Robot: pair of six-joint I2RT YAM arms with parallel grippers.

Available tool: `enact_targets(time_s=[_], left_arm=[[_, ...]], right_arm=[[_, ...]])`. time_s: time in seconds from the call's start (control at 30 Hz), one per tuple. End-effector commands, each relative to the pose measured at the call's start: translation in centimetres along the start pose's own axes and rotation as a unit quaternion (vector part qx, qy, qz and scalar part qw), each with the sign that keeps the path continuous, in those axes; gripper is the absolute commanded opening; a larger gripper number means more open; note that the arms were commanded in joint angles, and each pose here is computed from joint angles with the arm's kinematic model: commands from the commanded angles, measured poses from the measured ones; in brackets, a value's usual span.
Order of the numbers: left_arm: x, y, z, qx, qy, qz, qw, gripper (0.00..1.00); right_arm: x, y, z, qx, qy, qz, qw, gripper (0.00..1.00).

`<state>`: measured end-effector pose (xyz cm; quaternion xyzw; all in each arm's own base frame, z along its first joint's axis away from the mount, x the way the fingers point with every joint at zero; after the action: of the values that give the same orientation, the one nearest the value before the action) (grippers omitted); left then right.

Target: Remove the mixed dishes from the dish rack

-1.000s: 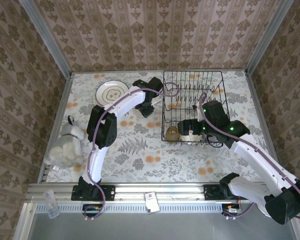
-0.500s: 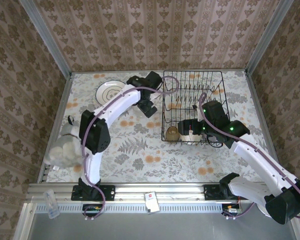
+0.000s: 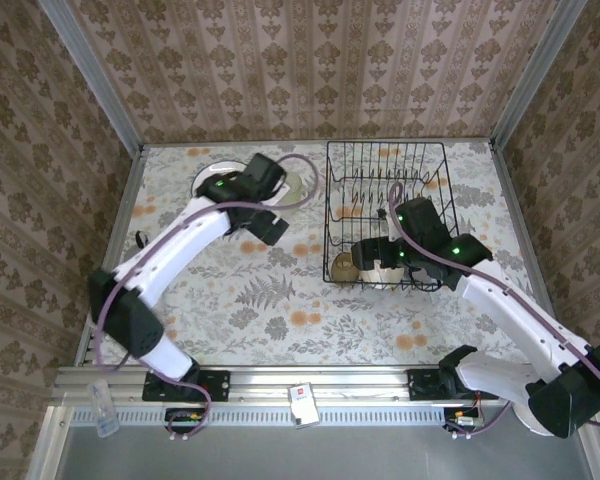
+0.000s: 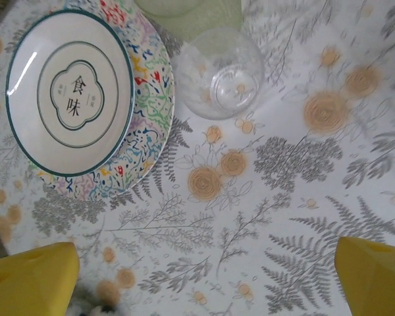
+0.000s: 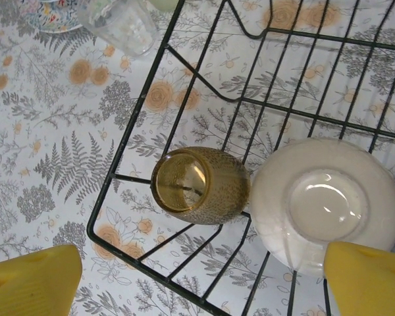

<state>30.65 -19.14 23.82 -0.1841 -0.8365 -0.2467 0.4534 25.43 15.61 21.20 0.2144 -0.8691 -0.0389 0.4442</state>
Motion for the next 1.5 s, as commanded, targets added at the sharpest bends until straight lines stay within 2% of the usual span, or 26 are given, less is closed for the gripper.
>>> enact_targets(time_s=[0.0,0.1,0.17,0.23,0.3,0.6,0.77,0.9,1.17,1.47], left_arm=[[3.9,0.3,-1.2,0.082,-0.124,0.072,0.986,1.00],[7.0,0.5,-1.1,0.152,-0.236,0.154,0.947,1.00],[8.2,0.4,-0.9,0.209,-0.309,0.219,0.902,1.00],[8.9,0.4,-0.4,0.236,-0.353,0.274,0.863,1.00],[8.9,0.4,0.3,0.253,-0.367,0.289,0.847,1.00],[10.2,-1.4,0.6,0.229,-0.387,0.361,0.817,1.00],[10.0,-1.6,0.7,0.229,-0.381,0.368,0.817,1.00],[10.2,-2.7,0.8,0.215,-0.366,0.407,0.809,1.00],[11.1,-4.7,0.9,0.191,-0.345,0.491,0.777,1.00],[10.3,-5.3,0.7,0.190,-0.333,0.494,0.780,1.00]], right_arm=[[-0.3,0.2,-0.3,0.019,0.018,0.021,0.999,0.93],[-1.4,0.4,-0.3,0.031,0.037,0.037,0.998,0.93],[-2.4,0.6,-0.2,0.038,0.052,0.045,0.997,0.92],[-3.4,0.7,0.0,0.045,0.068,0.057,0.995,0.92],[-4.2,1.0,0.1,0.054,0.080,0.066,0.993,0.92],[-7.9,1.4,0.8,0.074,0.125,0.086,0.986,0.90],[-9.3,1.4,1.1,0.076,0.142,0.094,0.983,0.85],[-10.0,1.4,1.3,0.078,0.152,0.097,0.981,0.82],[-11.0,1.4,1.4,0.078,0.160,0.104,0.979,0.79],[-12.0,1.4,1.6,0.073,0.164,0.103,0.978,0.74]])
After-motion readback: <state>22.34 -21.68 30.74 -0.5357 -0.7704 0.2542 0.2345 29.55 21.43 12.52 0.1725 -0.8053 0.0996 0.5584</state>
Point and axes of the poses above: each hand's point on the last joint's axis, 136 mm out from that joint toward the fingers, its own x axis back along the fingers, its own y axis along the line the jaws close on, z = x × y, the point moved 2 cm from there along x, back along the fingers, and after that the axes turned 4 degrees about x, right-handed, at the moved point
